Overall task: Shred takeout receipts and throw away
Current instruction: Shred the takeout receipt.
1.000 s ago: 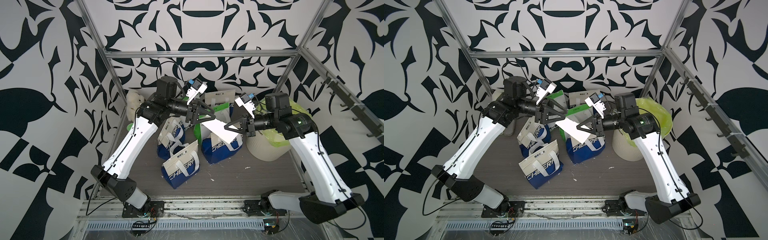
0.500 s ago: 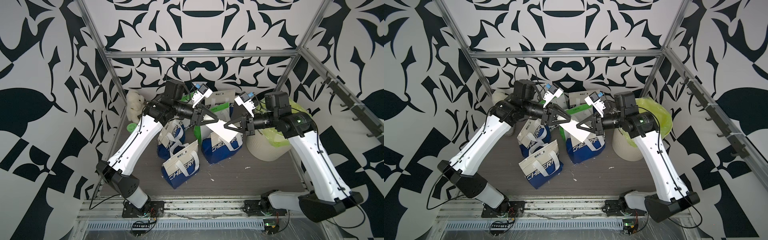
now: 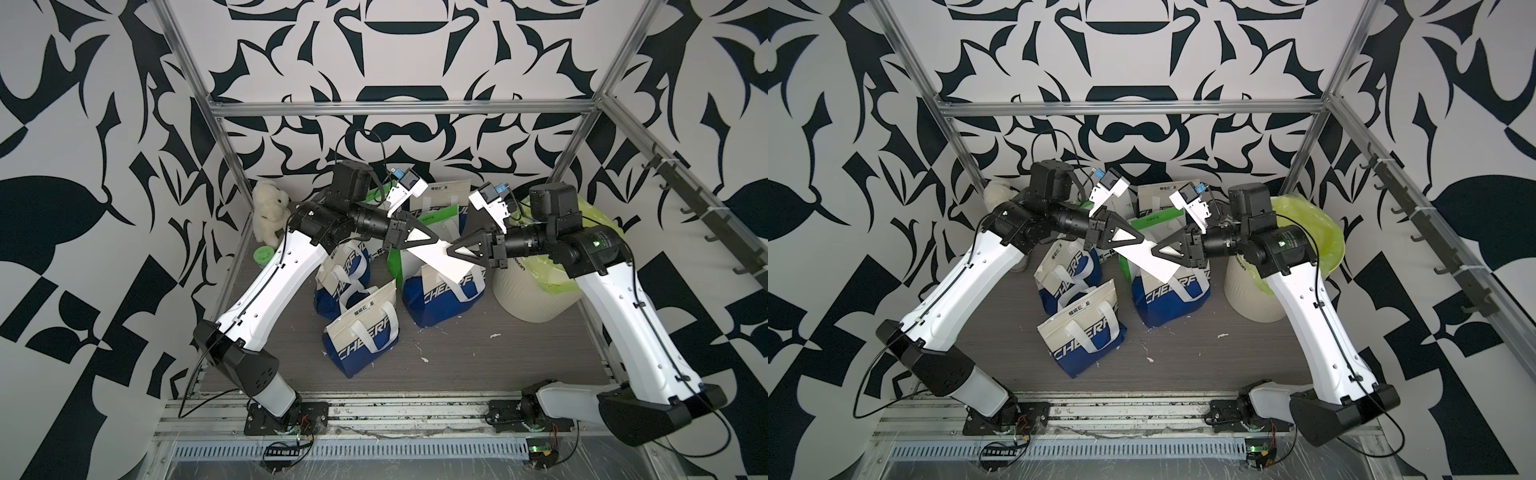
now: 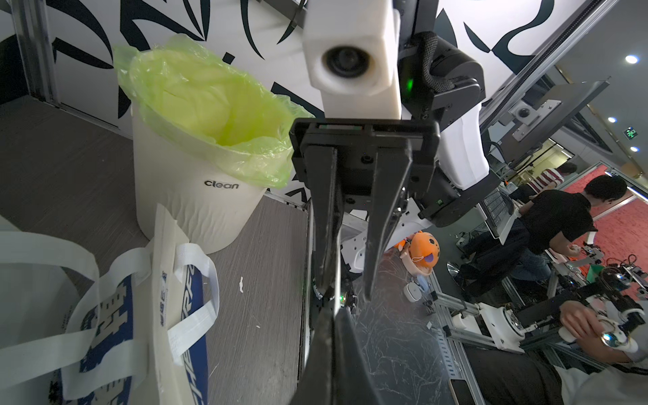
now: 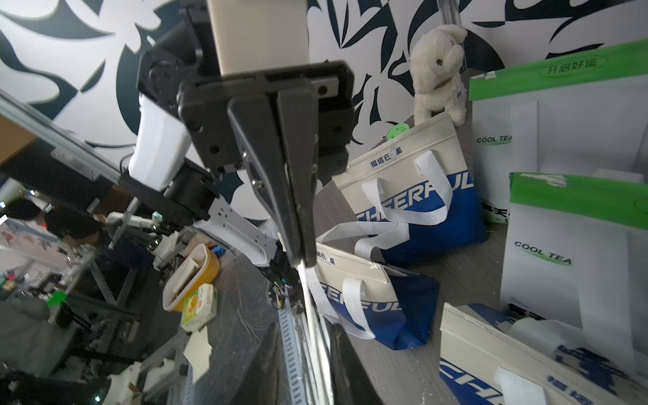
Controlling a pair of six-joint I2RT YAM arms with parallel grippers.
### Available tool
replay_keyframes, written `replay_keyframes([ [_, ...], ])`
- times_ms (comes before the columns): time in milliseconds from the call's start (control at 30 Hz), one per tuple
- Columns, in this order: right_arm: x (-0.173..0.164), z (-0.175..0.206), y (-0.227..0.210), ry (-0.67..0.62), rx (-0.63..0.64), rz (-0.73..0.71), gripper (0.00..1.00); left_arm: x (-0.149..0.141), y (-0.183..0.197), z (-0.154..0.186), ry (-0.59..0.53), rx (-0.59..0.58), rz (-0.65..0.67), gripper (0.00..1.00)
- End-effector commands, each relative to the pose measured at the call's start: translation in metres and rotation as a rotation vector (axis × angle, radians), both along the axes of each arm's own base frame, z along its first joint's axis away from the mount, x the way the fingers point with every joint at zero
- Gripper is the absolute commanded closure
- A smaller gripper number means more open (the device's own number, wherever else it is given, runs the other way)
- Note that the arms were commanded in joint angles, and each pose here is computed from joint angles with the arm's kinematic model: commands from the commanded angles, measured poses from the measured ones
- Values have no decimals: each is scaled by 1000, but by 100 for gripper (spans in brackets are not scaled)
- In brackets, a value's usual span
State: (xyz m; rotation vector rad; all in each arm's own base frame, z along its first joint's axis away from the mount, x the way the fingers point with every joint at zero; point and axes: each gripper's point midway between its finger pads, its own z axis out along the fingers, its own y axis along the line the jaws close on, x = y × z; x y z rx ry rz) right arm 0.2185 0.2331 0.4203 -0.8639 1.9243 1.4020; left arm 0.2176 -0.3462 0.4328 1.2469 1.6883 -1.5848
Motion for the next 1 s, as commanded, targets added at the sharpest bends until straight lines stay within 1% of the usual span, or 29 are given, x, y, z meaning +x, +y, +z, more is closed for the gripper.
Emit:
replay_keyframes([
  [0,-1,24,2,-81,86,-11,65,-5,2,6,-29,-25,2,100],
  [67,1,28,4,-80,123,-14,65,-5,1,6,-35,-35,11,100],
  [200,6,28,7,-62,150,-16,71,-3,1,8,-48,-59,33,100],
  [267,6,28,8,-57,151,-15,76,-3,1,9,-53,-64,39,100],
  [367,6,26,10,-46,149,-7,79,-1,1,10,-61,-69,55,100],
  [533,4,16,11,-26,124,-5,82,3,1,12,-74,-81,84,100],
  [567,4,14,11,-21,119,-8,84,3,1,14,-77,-92,89,100],
  [600,5,13,11,-18,116,-11,89,4,1,14,-80,-99,92,100],
  [633,5,13,11,-17,116,-14,97,5,0,15,-81,-104,93,100],
  [667,6,12,12,-9,113,-23,100,5,0,14,-79,-104,94,100],
  [733,13,11,11,11,102,-64,100,7,-1,15,-86,-108,100,100],
  [800,26,6,8,46,82,-145,100,7,-1,14,-134,-118,116,100],
  [933,53,-4,5,166,135,-296,100,-6,-5,8,-346,-119,158,100],
  [967,57,-9,5,195,136,-320,100,-8,-4,10,-376,-126,166,100],
])
